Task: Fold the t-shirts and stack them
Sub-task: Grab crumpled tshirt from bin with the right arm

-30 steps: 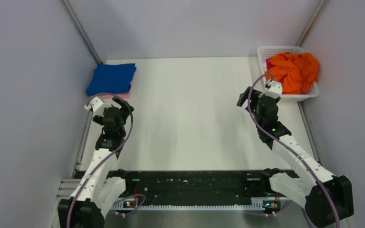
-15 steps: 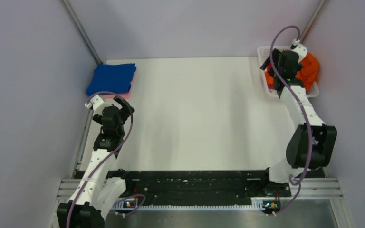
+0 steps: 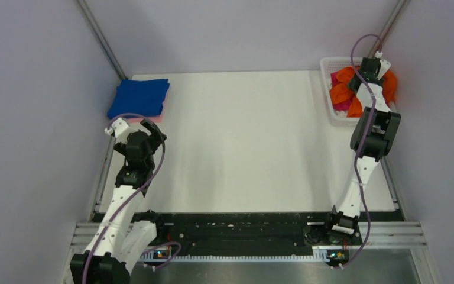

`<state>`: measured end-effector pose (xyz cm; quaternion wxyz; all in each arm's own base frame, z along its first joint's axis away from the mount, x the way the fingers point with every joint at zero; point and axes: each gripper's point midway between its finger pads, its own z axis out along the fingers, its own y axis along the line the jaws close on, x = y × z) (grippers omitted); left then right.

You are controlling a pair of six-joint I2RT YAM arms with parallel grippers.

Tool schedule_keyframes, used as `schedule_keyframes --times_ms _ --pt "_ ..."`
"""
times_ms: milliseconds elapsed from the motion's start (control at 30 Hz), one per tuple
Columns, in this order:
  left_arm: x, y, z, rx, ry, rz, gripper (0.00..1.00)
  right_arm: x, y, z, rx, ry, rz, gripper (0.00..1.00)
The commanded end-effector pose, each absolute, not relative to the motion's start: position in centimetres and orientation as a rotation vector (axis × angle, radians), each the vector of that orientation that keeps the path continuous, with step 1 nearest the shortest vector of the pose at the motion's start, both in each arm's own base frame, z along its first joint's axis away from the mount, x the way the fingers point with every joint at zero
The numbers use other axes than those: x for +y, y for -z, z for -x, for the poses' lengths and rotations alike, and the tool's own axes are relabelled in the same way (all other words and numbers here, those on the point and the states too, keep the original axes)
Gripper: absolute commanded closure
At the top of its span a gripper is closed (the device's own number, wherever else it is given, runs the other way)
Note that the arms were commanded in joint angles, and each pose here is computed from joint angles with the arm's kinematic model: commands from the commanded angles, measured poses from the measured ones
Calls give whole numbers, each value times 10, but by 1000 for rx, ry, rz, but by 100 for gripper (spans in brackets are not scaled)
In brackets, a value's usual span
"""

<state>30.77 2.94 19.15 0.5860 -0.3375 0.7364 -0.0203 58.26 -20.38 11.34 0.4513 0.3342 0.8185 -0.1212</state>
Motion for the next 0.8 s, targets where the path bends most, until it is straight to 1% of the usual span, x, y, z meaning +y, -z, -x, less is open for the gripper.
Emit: schedule_keyframes --times_ms 0,33,67,133,233,300,367,433,600,767 --pt "35 -220 -313 1655 37 780 1 -215 -116 -601 2033 302 -800 53" --pt "34 -220 -313 1658 37 778 1 -216 -122 -604 2017 307 -801 65" --pt "35 -222 -312 1657 37 778 1 -218 -132 -606 1995 311 -801 70" --pt "34 -223 -310 1659 41 775 1 -221 -160 -609 1943 320 -787 76" --pt "34 -225 -307 1646 48 775 1 -224 -216 -607 1857 332 -743 78" --pt "33 -227 -305 1636 57 770 1 -225 -259 -600 1792 350 -717 82" --pt "35 -229 -303 1621 60 777 1 -225 -293 -593 1746 368 -675 93" --pt "35 -232 -302 1605 66 778 1 -223 -324 -584 1700 380 -648 100" --pt "34 -243 -295 1569 90 765 1 -219 -391 -559 1600 402 -599 100" --pt "30 -253 -289 1549 132 754 1 -177 -456 -537 1520 233 -481 100"
